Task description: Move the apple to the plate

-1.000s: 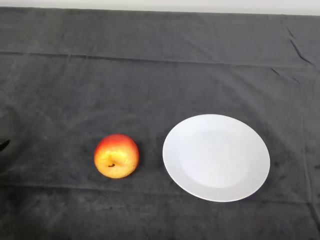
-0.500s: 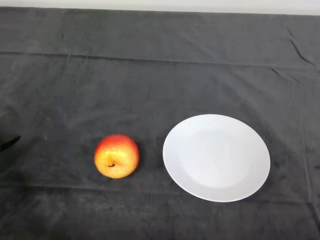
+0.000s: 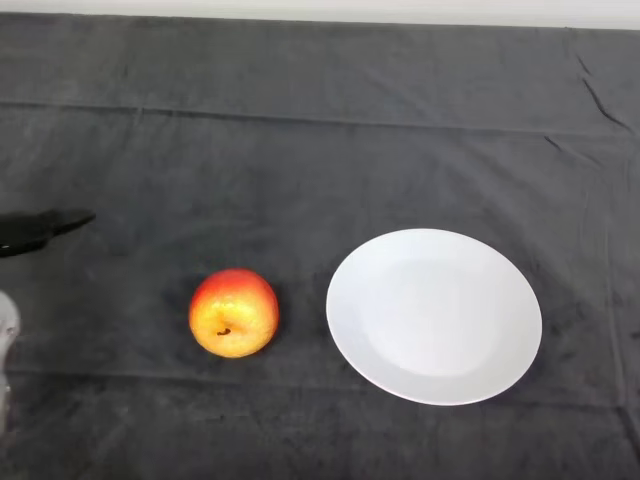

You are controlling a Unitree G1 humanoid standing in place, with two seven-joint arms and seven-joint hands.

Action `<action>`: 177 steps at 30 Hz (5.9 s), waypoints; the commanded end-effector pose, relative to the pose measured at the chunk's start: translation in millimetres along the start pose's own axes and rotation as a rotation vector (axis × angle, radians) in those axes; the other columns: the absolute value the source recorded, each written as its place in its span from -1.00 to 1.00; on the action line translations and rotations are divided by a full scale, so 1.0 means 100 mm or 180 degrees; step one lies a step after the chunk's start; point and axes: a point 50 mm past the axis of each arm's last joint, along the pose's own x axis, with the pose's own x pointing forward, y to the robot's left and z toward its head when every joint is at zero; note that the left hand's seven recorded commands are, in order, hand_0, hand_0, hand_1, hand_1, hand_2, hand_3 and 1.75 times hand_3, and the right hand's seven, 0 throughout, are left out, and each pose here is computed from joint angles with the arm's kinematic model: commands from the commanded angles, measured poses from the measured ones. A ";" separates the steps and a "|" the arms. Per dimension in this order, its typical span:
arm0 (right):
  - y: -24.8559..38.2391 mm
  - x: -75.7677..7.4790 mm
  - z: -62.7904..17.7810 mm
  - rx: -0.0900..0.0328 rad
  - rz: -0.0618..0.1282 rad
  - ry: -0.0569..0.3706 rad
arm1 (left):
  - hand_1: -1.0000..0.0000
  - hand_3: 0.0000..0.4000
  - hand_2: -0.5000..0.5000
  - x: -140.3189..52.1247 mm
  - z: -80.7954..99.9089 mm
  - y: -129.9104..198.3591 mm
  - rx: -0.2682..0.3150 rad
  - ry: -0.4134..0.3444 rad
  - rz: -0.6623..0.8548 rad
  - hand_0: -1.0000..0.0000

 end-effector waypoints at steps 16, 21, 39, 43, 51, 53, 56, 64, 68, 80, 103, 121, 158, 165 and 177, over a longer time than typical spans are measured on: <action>-0.008 -0.059 0.108 -0.0043 -0.0024 -0.0096 | 1.00 -1.00 0.00 -0.32 0.31 -0.46 -0.0021 -0.0026 -0.0824 1.00; -0.008 -0.059 0.107 -0.0046 -0.0026 -0.0097 | 1.00 -1.00 0.00 -0.43 0.31 -0.62 0.0035 -0.0005 -0.1091 1.00; -0.008 -0.060 0.107 -0.0045 -0.0029 -0.0099 | 1.00 -1.00 0.00 -0.57 0.14 -0.82 0.0547 0.0133 -0.1880 1.00; -0.008 -0.060 0.107 -0.0045 -0.0029 -0.0099 | 1.00 -1.00 0.00 -0.55 0.11 -0.82 0.0650 0.0155 -0.1925 1.00; -0.008 -0.060 0.108 -0.0043 -0.0029 -0.0100 | -1.00 1.00 0.00 -0.51 0.08 -0.79 0.0787 0.0166 -0.1900 -1.00; -0.008 -0.060 0.108 -0.0043 -0.0029 -0.0100 | -1.00 1.00 0.00 -0.50 0.08 -0.78 0.0802 0.0160 -0.1877 -1.00; -0.008 -0.060 0.108 -0.0042 -0.0029 -0.0100 | -1.00 1.00 0.00 -0.49 0.08 -0.77 0.0813 0.0146 -0.1837 -1.00; -0.008 -0.060 0.108 -0.0042 -0.0029 -0.0100 | -1.00 1.00 0.00 -0.47 0.09 -0.72 0.0808 0.0095 -0.1731 -1.00; -0.008 -0.060 0.108 -0.0041 -0.0029 -0.0100 | -1.00 1.00 0.00 -0.45 0.09 -0.69 0.0805 0.0069 -0.1682 -1.00; -0.008 -0.060 0.108 -0.0041 -0.0030 -0.0100 | -1.00 1.00 0.00 -0.34 0.19 -0.64 0.0782 -0.0023 -0.1447 -1.00; -0.008 -0.060 0.107 -0.0041 -0.0030 -0.0100 | -1.00 1.00 0.00 -0.26 0.53 -0.65 0.0557 -0.0309 -0.1052 -1.00; -0.008 -0.060 0.108 -0.0040 -0.0030 -0.0100 | -1.00 1.00 0.00 -0.16 0.83 -0.95 0.0463 -0.0567 -0.1212 -1.00; -0.007 -0.061 0.113 -0.0025 -0.0023 -0.0101 | -1.00 1.00 0.00 -0.39 1.04 -1.95 0.0347 -0.0882 -0.2106 -1.00; -0.007 -0.062 0.115 -0.0020 -0.0020 -0.0101 | -1.00 1.00 0.00 -0.49 0.99 -2.05 0.0355 -0.0880 -0.2306 -1.00; -0.007 -0.062 0.116 -0.0013 -0.0016 -0.0100 | 1.00 0.62 -0.81 -0.57 0.91 -2.14 0.0473 -0.0858 -0.2569 -0.62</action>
